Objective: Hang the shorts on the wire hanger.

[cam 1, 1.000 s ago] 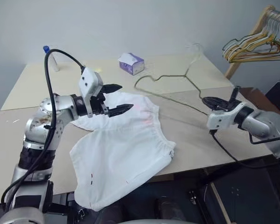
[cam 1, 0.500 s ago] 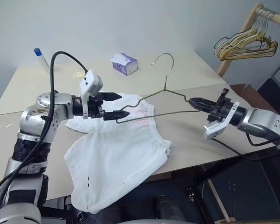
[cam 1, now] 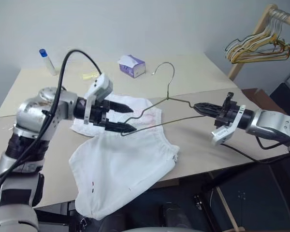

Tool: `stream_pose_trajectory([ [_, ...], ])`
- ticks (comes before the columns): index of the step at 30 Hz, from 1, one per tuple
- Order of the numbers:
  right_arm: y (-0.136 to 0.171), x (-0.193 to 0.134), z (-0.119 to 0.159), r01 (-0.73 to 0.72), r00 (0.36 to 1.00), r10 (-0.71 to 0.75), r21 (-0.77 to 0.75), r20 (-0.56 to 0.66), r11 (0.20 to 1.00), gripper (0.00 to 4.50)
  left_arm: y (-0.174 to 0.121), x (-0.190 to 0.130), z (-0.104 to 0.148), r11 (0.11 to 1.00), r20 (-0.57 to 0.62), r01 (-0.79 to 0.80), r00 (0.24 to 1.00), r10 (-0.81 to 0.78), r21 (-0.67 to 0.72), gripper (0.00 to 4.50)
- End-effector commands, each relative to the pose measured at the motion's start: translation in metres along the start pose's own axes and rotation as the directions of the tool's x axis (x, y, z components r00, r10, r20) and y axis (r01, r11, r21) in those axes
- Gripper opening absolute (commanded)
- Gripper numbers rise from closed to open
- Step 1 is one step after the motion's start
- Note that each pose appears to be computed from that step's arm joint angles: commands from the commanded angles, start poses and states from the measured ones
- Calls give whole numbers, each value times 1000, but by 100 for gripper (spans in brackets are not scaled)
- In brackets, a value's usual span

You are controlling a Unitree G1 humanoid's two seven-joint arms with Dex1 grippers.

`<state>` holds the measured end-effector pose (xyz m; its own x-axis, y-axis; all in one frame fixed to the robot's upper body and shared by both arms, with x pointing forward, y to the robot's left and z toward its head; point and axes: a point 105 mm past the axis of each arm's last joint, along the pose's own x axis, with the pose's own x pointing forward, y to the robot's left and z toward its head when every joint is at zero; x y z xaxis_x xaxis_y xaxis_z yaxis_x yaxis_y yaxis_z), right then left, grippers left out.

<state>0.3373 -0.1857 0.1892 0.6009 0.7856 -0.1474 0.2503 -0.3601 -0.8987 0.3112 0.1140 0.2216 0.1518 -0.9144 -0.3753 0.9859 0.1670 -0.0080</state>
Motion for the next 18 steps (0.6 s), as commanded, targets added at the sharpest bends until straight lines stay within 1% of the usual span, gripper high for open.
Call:
stream_pose_trajectory([
  [1,-15,-7,-2,60,998,-60,-29,-3,998,2,-6,9,2,1000,5,-7,1000,7,14,450],
  [4,-13,-5,4,56,998,-55,-18,11,998,2,-13,10,-2,1000,3,17,1000,-17,23,450],
  [7,-16,3,-1,60,998,-60,-20,1,998,2,-4,7,-2,1000,-9,3,1000,-3,23,450],
  [12,-20,4,-6,55,998,-55,-30,-9,998,2,1,-5,4,999,0,-10,1000,10,48,450],
  [18,-24,6,-5,59,998,-59,-38,-2,998,2,-7,-11,-2,996,-43,38,998,-35,80,450],
])
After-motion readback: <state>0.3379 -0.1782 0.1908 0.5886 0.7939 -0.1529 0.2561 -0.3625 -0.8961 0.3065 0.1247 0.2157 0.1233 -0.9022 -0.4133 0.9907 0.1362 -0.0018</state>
